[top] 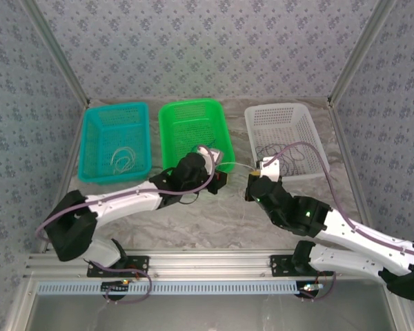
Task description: Untangle the cables
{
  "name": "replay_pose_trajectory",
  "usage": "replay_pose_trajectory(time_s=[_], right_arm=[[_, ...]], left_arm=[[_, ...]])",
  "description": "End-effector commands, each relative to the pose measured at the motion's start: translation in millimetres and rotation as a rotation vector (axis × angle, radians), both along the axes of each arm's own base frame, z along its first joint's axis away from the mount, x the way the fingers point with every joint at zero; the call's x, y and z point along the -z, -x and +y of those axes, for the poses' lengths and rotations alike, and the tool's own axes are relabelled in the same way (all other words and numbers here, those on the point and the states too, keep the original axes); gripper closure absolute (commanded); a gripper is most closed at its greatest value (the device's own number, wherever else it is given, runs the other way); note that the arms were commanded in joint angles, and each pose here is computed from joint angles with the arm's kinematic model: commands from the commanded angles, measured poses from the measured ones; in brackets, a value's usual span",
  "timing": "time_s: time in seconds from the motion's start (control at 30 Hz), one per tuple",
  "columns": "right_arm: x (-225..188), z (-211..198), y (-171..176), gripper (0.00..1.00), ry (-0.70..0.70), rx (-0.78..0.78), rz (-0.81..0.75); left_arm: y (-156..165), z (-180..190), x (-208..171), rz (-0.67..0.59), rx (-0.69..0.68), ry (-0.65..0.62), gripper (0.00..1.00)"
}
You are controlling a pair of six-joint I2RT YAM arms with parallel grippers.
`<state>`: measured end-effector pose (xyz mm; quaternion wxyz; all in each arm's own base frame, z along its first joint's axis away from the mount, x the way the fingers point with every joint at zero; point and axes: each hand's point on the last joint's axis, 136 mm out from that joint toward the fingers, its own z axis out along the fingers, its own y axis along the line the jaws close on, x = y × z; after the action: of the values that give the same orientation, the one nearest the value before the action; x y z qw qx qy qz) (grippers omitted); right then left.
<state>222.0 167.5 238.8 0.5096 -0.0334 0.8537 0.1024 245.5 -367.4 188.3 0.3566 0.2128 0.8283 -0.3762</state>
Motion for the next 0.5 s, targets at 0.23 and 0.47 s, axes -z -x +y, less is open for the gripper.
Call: replay_pose_trajectory(time_s=[0.23,0.47], right_arm=[[46,-14,-17,0.82,0.059,0.120,0.089],[77,2,-25,0.48,0.006,0.089,0.163]], left_arm=[[9,4,-48,-0.097,0.084,-0.068,1.00],[15,3,-70,-0.091,0.107,-0.045,1.00]])
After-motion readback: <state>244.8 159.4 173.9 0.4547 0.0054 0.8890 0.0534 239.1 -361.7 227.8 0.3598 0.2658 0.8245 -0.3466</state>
